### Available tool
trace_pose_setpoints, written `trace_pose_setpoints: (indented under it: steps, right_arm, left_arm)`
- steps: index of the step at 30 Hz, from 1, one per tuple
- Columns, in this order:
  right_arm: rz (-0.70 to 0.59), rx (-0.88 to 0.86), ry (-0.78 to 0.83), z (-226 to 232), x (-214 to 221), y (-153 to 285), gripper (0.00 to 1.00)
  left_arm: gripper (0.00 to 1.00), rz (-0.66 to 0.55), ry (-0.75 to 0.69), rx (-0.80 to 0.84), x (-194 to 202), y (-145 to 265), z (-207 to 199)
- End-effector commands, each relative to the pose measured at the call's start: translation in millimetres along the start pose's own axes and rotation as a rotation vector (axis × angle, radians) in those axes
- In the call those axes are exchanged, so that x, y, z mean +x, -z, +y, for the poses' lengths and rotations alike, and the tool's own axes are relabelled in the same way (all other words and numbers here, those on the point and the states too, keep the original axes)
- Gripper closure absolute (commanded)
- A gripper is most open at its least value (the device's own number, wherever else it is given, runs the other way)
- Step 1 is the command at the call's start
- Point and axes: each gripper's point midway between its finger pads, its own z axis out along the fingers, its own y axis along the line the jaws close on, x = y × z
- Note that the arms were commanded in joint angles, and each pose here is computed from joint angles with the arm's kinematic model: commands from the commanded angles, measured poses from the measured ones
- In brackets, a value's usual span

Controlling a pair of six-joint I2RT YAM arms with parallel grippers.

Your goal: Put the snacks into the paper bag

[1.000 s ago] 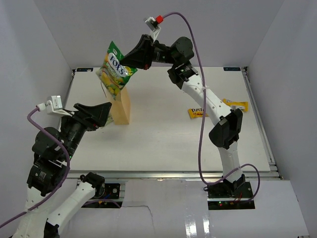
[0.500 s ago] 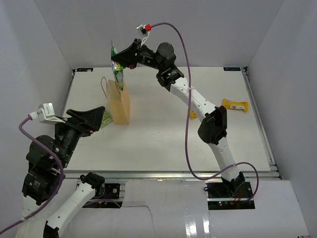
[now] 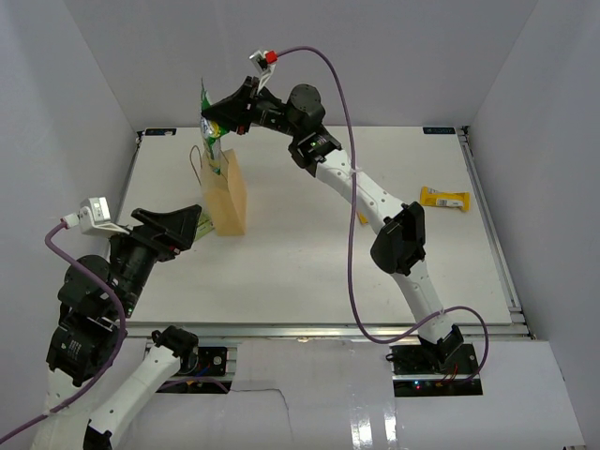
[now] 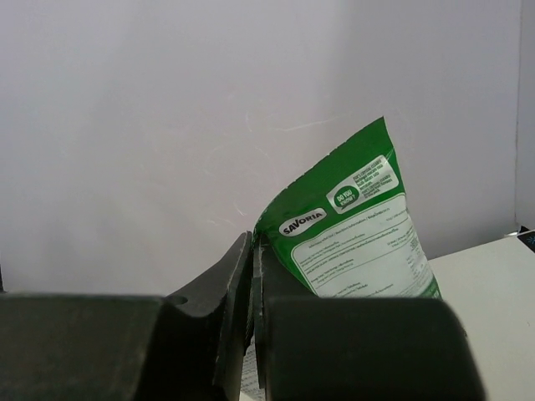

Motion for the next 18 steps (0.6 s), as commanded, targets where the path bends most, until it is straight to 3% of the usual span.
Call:
trace_pose_setpoints:
  steps: [1, 18]
  right_arm:
    - [-0.164, -0.108, 0.113, 65, -77, -1, 0.92]
    - [-0.197, -0.133, 0.118, 89, -77, -13, 0.92]
  left_arm:
    - [0.02, -0.006, -0.020, -0.005, -1, -1, 1]
    - [0.02, -0.003, -0.003, 0.015, 1, 4, 0]
